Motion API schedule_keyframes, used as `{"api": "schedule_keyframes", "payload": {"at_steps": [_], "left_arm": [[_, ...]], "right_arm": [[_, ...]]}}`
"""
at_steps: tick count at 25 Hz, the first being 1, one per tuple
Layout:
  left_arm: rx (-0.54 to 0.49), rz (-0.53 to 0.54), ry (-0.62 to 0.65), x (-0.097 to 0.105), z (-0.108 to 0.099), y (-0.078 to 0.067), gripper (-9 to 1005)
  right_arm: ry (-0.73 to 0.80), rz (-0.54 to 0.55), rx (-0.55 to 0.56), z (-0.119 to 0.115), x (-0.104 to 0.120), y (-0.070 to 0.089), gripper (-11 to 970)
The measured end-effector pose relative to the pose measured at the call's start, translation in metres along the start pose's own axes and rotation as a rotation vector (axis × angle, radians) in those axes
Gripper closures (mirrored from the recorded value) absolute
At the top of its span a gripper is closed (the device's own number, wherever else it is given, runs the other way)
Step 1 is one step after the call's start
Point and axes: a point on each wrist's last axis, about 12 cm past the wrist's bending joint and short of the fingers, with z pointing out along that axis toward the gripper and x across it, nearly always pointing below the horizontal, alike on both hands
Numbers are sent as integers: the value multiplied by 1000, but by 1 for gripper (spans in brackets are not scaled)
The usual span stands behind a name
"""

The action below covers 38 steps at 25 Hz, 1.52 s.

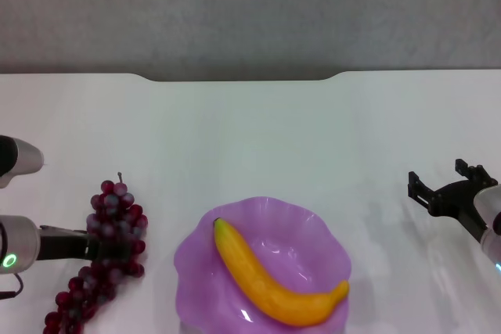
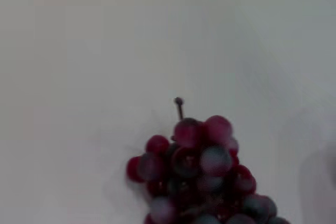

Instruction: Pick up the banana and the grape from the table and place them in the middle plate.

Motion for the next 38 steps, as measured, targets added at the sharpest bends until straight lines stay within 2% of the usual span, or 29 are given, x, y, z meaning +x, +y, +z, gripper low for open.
{"api": "schedule_keyframes", "payload": {"at_steps": [5, 14, 24, 35, 38], "left_arm": [[42, -3, 21, -1, 8, -2, 103], [19, -21, 3, -1, 14, 1, 109], [-27, -59, -29, 0, 15, 12, 208], [-33, -54, -28, 4, 17, 14, 572], [-34, -59, -38, 3, 17, 15, 627]], "right_arm": [[0, -2, 1, 0, 0, -1, 77], [-2, -2, -2, 1, -1, 0, 77], [-5, -3, -5, 1, -2, 1, 77], [-8, -6, -10, 2, -3, 2, 78], [-8, -16, -20, 2, -3, 4, 79]]}}
